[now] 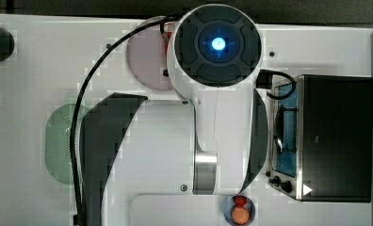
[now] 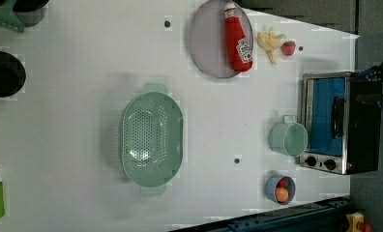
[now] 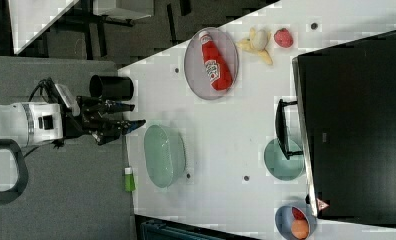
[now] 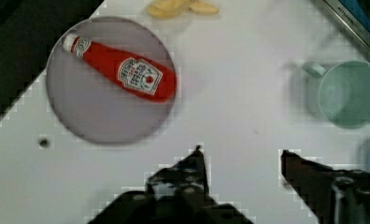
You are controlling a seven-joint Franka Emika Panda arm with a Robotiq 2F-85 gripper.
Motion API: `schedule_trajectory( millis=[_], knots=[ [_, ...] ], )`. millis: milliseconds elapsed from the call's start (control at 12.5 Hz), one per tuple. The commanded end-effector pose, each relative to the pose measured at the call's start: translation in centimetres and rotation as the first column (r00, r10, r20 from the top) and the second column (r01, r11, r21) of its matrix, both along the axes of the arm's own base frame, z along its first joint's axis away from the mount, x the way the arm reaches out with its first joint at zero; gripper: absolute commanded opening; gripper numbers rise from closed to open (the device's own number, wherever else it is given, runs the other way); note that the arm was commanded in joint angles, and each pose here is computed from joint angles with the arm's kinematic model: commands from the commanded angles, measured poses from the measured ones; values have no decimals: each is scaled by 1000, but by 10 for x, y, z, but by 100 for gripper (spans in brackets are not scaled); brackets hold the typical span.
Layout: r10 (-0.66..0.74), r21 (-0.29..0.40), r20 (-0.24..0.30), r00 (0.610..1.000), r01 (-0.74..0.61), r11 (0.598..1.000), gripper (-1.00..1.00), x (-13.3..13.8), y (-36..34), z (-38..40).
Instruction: Drag strainer left to right.
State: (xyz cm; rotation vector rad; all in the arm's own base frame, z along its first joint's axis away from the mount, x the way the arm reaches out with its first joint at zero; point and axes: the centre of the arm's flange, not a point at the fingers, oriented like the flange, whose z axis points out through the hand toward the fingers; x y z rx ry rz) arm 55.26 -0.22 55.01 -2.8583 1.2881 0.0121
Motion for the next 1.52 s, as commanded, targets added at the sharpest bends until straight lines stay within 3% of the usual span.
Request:
schedule_trajectory(
  millis=[80, 240, 560, 800, 1040, 1200, 1520],
  knots=[
    [-117, 12, 23, 993, 117, 993, 59, -137, -25, 75],
    [-104, 16, 21, 994, 104, 994, 99, -135, -14, 74],
    [-27, -2, -15, 1000, 27, 1000, 100, -123, 75, 51],
    [-102, -58, -31, 994, 100, 993, 100, -119, 169, 15],
    [-208, -43, 9, 978, 208, 977, 100, -113, 253, -30],
    [-329, -14, -3, 944, 329, 944, 100, -109, 296, -70],
    [-550, -9, -91, 830, 551, 834, 100, -104, 338, -161]
  ],
)
